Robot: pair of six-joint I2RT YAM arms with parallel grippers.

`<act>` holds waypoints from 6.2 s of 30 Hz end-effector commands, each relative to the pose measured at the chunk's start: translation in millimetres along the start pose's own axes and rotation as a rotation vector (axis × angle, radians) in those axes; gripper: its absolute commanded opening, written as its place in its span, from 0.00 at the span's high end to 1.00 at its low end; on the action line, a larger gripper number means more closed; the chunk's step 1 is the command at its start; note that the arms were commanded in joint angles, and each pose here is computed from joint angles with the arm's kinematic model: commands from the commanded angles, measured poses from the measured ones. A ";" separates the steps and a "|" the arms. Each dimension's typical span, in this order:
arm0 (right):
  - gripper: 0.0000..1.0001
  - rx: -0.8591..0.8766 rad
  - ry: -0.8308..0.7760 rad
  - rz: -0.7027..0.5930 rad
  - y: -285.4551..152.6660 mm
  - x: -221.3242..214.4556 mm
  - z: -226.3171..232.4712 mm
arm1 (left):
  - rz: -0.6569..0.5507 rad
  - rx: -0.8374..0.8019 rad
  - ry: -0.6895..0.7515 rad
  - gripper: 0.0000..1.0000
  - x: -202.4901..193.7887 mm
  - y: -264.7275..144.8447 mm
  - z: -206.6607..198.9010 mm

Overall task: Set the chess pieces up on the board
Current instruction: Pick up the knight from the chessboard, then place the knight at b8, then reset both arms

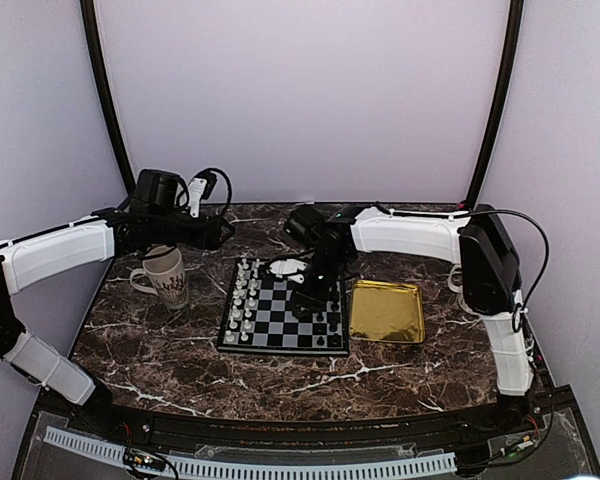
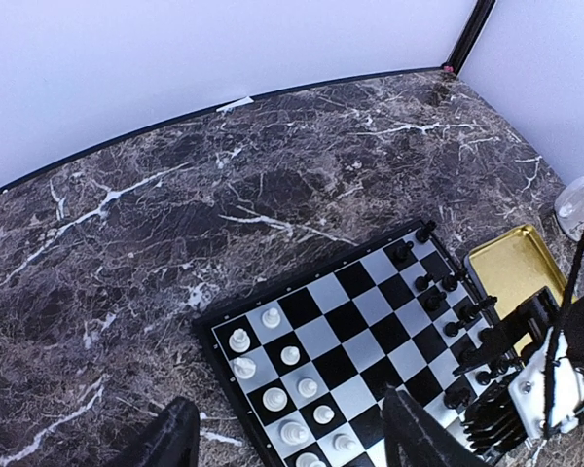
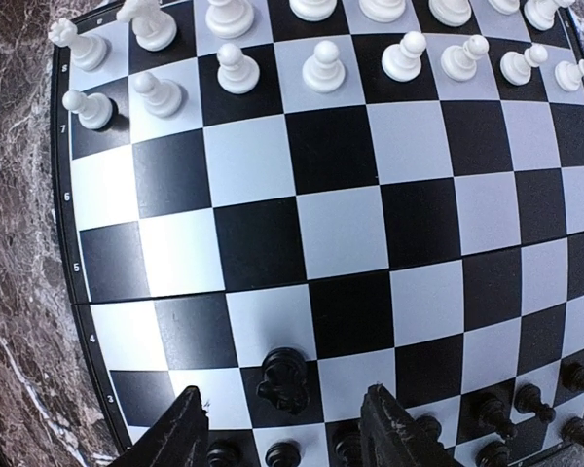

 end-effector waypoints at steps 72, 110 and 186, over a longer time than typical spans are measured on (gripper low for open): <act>0.84 -0.144 0.306 -0.031 -42.9 -3.9 -122.5 | -0.056 -0.069 0.030 0.37 10.0 -8.7 -7.1; 0.80 -0.104 0.374 0.048 -6.2 -24.2 -144.4 | -0.045 -0.081 0.035 0.37 7.2 -4.7 -8.1; 0.00 -0.732 0.807 -1.110 -335.3 -216.7 -107.8 | -0.240 0.307 0.202 0.27 47.4 -99.6 19.7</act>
Point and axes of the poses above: each gripper's point midway between its finger pads, its own y axis out along the fingers, its own z axis along the line the jaws close on, x = y × z, the point moved 7 cm from there along -y, back along the fingers, and after that the axes turned 15 degrees about y, right-handed, at the moved point
